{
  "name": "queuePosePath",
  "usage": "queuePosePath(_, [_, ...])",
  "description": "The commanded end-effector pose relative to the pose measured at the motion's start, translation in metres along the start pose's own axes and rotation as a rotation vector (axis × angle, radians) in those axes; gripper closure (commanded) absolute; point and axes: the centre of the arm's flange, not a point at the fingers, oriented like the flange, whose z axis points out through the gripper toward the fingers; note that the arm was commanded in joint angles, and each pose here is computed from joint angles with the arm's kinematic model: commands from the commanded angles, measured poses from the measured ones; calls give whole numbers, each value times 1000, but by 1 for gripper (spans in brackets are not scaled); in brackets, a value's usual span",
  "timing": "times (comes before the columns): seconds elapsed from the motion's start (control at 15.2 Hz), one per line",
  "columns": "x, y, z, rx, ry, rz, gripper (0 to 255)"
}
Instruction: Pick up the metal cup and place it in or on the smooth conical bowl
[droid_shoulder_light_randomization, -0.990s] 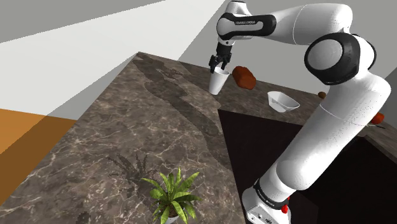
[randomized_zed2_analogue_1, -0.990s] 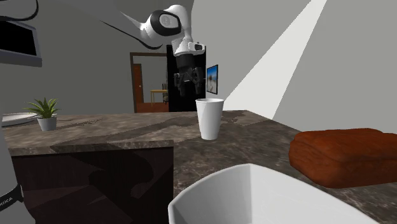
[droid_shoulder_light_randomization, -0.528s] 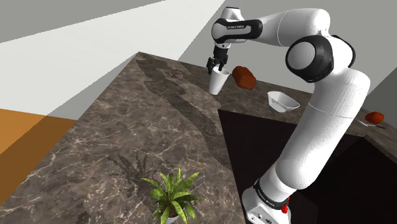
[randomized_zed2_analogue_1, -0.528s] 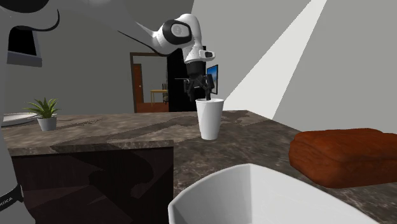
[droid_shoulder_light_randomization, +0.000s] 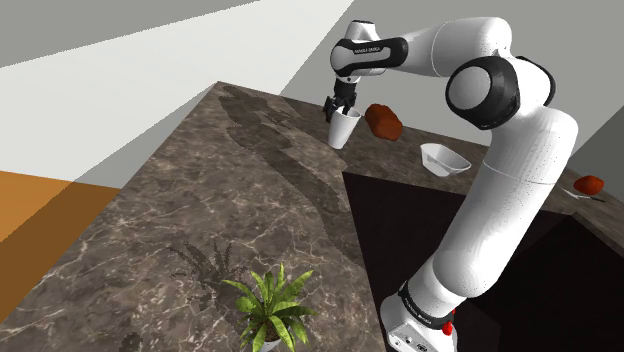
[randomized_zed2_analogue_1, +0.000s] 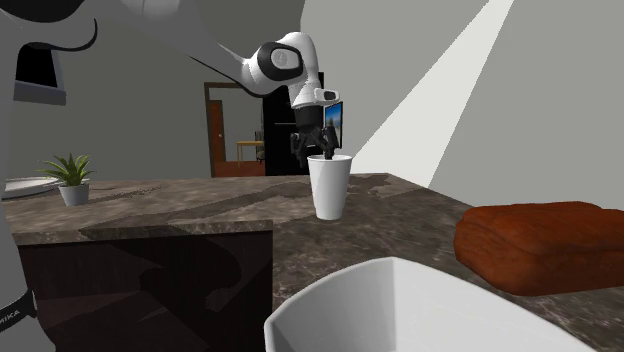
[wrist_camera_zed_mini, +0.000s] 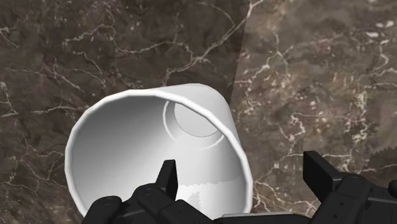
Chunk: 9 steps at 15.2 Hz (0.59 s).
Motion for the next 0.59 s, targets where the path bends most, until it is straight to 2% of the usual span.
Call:
queuePosePath(0.0, [0, 0, 0, 0, 0, 0, 0])
queuePosePath(0.13, [0, 0, 0, 0, 0, 0, 0])
queuePosePath(0.2, [0, 0, 0, 0, 0, 0, 255])
queuePosePath(0.53, [0, 0, 0, 0, 0, 0, 255])
